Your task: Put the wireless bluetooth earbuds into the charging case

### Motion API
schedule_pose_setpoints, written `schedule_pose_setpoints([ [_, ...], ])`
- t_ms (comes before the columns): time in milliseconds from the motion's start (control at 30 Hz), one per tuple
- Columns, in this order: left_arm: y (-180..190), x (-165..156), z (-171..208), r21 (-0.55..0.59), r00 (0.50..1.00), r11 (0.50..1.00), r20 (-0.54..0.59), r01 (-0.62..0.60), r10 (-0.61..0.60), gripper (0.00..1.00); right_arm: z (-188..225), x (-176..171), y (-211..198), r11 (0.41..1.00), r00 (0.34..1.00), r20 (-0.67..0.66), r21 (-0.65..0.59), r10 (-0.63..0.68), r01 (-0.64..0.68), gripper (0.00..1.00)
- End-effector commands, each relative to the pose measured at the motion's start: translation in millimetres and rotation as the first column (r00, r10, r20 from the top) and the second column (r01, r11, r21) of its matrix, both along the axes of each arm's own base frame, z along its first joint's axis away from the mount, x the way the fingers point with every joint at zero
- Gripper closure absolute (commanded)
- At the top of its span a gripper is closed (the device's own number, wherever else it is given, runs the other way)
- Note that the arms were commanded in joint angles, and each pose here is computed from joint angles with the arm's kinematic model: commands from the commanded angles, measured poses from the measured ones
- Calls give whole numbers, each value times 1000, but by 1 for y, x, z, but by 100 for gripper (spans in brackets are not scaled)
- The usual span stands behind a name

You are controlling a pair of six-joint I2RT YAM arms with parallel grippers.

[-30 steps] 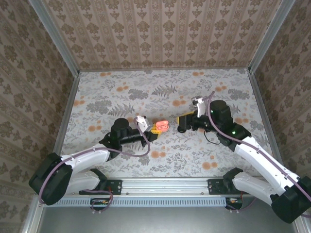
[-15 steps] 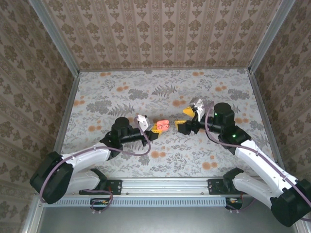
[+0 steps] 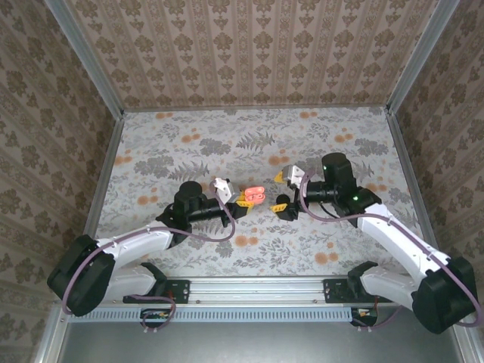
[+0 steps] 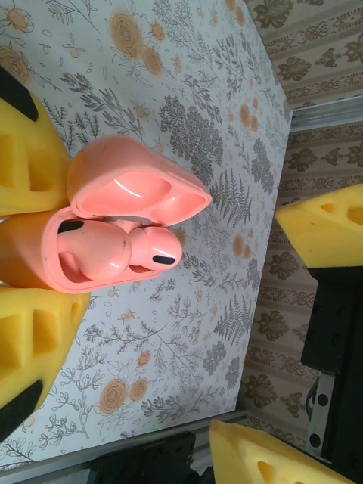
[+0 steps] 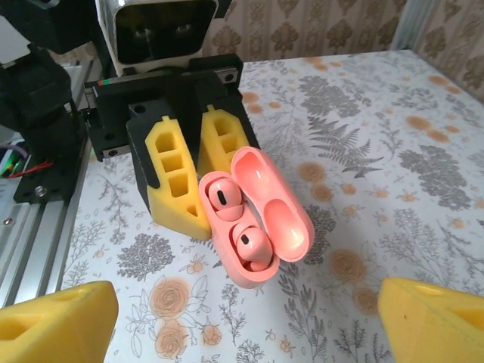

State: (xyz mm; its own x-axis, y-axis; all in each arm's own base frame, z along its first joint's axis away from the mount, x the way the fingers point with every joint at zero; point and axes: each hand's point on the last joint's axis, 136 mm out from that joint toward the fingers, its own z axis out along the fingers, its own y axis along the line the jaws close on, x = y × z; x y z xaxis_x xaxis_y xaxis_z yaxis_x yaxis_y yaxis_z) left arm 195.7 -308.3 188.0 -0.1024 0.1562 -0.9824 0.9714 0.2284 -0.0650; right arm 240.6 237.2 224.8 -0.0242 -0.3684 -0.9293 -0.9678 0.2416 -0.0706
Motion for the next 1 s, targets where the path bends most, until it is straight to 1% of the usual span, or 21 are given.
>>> schedule_pose_setpoints([
  [0,-6,-1,22,-40,998,999,51,34,-32,82,2,-9,5,993,993,34,-25,114,-113,10],
  [200,-6,-1,23,-41,998,999,56,35,-33,82,-6,-9,14,985,987,-3,-55,163,-162,11],
  [300,-6,-1,23,-41,998,999,55,35,-33,82,-7,-9,20,981,983,-9,-56,184,-184,11],
  [367,-7,-6,23,-45,997,997,53,63,-61,82,-9,-10,25,978,980,-17,-56,200,-201,11],
  [667,-7,-8,26,-51,996,996,59,71,-68,82,-12,-4,39,970,970,-52,-47,238,-240,12],
  [967,-7,-6,26,-49,996,997,61,62,-59,82,-13,-14,42,954,953,-80,-45,292,-296,17],
])
